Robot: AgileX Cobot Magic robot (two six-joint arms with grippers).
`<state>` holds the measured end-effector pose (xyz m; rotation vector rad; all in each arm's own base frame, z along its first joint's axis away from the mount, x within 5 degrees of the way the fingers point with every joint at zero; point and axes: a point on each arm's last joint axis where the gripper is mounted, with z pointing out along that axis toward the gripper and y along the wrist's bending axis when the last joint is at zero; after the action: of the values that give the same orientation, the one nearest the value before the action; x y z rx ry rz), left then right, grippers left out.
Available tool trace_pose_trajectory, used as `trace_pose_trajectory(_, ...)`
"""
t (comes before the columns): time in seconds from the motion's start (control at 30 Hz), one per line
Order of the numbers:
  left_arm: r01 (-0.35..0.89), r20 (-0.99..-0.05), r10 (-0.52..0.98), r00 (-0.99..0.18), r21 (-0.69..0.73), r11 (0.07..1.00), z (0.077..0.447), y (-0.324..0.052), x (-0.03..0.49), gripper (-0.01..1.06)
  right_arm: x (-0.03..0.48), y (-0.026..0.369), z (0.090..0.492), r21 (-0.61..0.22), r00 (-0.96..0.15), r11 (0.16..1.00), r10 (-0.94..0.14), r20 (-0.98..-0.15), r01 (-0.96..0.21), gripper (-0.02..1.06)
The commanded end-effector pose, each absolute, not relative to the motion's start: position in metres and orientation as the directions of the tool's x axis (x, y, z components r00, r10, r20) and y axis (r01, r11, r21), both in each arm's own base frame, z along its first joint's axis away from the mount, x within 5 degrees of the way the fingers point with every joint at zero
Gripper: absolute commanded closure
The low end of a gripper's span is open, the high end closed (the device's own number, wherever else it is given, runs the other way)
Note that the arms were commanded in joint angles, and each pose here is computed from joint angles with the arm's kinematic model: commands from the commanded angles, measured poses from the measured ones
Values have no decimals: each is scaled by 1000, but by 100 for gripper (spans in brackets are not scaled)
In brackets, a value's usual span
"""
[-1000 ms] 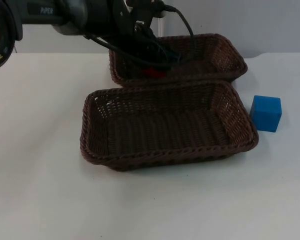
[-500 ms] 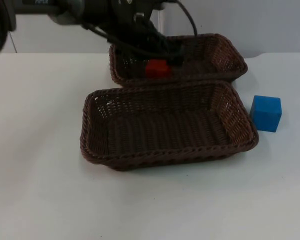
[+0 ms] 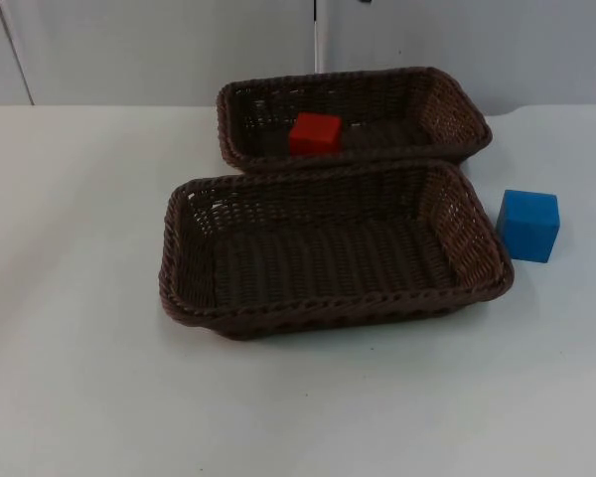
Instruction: Pick up one cube with the left hand and place it into the upper basket. Pick up one cube with the right hand and place it into the lower basket.
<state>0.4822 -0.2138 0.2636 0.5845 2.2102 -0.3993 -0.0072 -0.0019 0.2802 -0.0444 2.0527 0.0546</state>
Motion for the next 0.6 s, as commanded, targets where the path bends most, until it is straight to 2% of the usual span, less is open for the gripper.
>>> trace_pose_trajectory(0.0,534,-776,273,-568,-95,840,275,-212,479,6,-7,-2,280,19,-457,998,-9,-890,-56,-1)
trace_pose_trajectory(0.27,536,-787,265,-557,-97,839,291,-210,473,6,-7,-2,280,19,-457,998,-9,-890,-56,-1)
trace_pose_trajectory(0.57,556,-797,275,-538,-91,826,327,-205,455,6,-7,-2,280,19,-457,998,-9,-890,-56,-1)
